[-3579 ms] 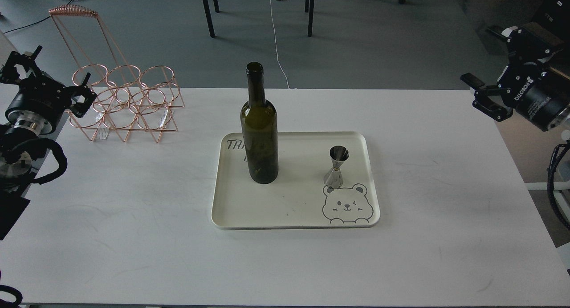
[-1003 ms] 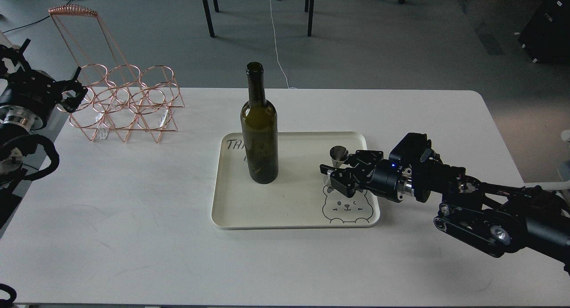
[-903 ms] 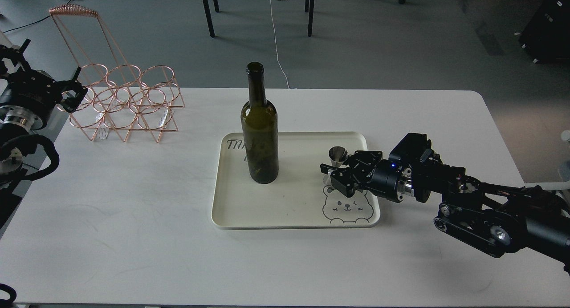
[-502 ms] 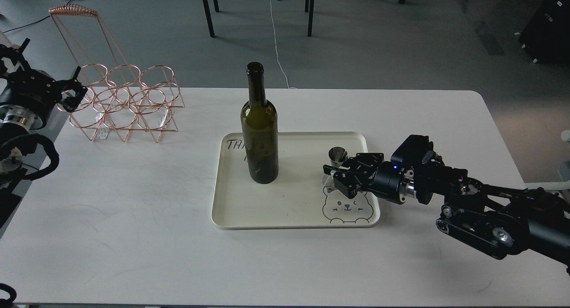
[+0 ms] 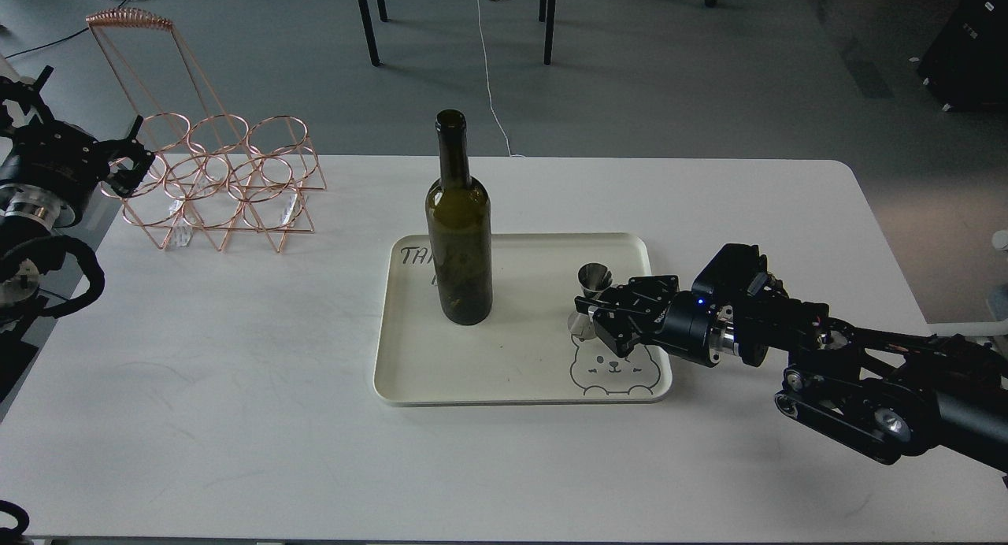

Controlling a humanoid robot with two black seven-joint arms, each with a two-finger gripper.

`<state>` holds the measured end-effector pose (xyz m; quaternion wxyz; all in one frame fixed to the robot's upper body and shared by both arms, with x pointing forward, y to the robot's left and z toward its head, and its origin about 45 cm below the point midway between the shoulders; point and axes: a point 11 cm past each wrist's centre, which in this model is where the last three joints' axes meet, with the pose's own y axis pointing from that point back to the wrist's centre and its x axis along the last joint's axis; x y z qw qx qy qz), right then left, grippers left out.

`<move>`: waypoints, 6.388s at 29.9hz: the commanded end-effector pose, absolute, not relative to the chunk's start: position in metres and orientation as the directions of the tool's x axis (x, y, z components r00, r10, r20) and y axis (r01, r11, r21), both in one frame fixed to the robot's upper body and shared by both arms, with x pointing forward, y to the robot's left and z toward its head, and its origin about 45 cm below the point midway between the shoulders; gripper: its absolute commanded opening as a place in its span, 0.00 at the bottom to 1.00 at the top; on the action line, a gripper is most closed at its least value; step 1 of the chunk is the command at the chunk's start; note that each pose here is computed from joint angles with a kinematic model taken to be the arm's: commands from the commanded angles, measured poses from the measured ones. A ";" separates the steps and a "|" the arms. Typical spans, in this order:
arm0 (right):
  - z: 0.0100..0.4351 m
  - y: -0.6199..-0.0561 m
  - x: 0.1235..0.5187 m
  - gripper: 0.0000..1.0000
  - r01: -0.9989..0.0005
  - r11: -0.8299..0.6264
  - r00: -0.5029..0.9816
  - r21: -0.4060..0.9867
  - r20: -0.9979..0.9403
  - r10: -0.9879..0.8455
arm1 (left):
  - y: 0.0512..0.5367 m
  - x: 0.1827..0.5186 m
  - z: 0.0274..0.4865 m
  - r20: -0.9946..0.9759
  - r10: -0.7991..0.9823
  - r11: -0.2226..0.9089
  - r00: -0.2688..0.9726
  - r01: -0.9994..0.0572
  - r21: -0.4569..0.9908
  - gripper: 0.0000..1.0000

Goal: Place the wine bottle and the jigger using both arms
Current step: 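Close the right gripper around the metal jigger, then lift the jigger off the tray and carry it away from the bottle, then lower the jigger onto the table and open the right gripper, then reach the left gripper past the copper rack toward the wine bottle, then close the left gripper around the wine bottle's neck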

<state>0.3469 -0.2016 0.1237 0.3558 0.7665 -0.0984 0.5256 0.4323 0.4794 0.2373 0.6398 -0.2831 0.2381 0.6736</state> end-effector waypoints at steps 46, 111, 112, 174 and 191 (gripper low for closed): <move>0.123 -0.420 0.321 0.05 -0.902 -0.297 0.332 0.313 0.943 -0.014 | 0.472 0.440 0.247 -0.675 0.737 -0.040 0.008 -0.998 -0.056 0.99; 0.272 -0.431 0.336 0.93 -0.954 -0.293 0.147 0.069 0.956 -0.253 | 0.499 0.429 0.272 -0.602 0.799 -0.035 0.010 -0.997 -0.064 0.99; 0.286 -0.432 0.346 0.93 -0.962 -0.274 0.108 0.025 0.950 -0.293 | 0.499 0.429 0.277 -0.586 0.810 -0.021 0.022 -0.997 -0.068 0.99; 0.241 -0.527 0.424 0.99 -0.968 0.241 -0.170 -0.075 -0.513 -0.841 | 0.222 0.361 0.308 0.951 0.003 0.718 0.310 -0.663 0.214 0.98; 0.239 -0.527 0.423 0.99 -0.968 0.242 -0.173 -0.071 -0.513 -0.841 | 0.194 0.359 0.285 0.967 -0.047 0.745 0.250 -0.636 0.201 0.97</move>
